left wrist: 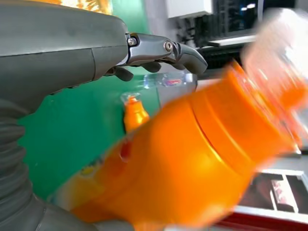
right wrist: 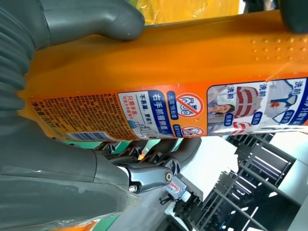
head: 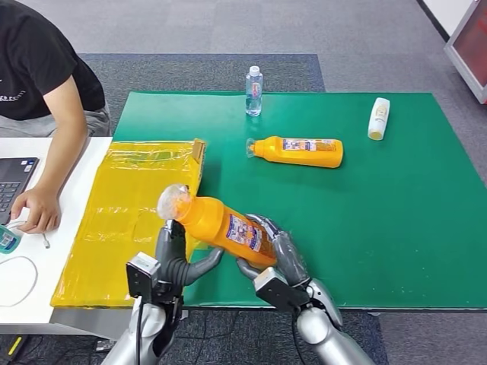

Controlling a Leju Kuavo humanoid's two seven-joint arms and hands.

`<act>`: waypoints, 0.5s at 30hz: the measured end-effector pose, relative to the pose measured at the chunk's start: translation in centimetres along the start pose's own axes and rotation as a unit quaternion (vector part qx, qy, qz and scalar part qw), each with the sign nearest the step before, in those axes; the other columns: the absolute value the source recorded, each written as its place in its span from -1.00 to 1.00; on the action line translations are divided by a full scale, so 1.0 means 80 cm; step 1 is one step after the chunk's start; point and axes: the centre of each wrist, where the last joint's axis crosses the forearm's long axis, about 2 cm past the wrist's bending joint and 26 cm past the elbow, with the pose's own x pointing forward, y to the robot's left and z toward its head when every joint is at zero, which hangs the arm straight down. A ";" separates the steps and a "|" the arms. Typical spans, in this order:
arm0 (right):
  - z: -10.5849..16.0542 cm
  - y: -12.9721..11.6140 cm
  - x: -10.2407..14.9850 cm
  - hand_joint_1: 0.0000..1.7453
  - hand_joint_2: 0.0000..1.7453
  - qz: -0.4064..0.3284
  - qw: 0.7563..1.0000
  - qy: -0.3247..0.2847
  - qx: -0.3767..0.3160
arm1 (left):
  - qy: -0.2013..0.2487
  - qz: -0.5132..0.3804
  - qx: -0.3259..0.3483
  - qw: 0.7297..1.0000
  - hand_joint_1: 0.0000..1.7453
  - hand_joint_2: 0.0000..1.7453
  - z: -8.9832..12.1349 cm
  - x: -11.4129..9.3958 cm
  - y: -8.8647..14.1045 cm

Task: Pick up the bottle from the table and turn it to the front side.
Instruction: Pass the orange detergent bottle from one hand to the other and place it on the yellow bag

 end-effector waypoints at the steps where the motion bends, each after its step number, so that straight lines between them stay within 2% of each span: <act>1: 0.000 0.001 0.000 1.00 1.00 0.000 1.000 0.000 0.001 | -0.004 -0.009 -0.005 1.000 -1.00 1.00 -0.002 0.001 -0.001; 10: -0.003 -0.001 -0.004 1.00 1.00 0.003 1.000 -0.002 0.005 | -0.005 0.015 -0.032 0.999 -1.00 1.00 -0.007 0.003 -0.009; 12: -0.006 -0.001 -0.004 1.00 1.00 0.010 1.000 -0.008 0.007 | 0.006 0.035 -0.029 0.999 -0.90 1.00 -0.008 0.002 -0.009; 15: -0.007 -0.001 -0.003 1.00 1.00 0.020 1.000 -0.015 0.010 | 0.018 0.058 -0.026 0.998 0.55 1.00 -0.012 0.001 -0.008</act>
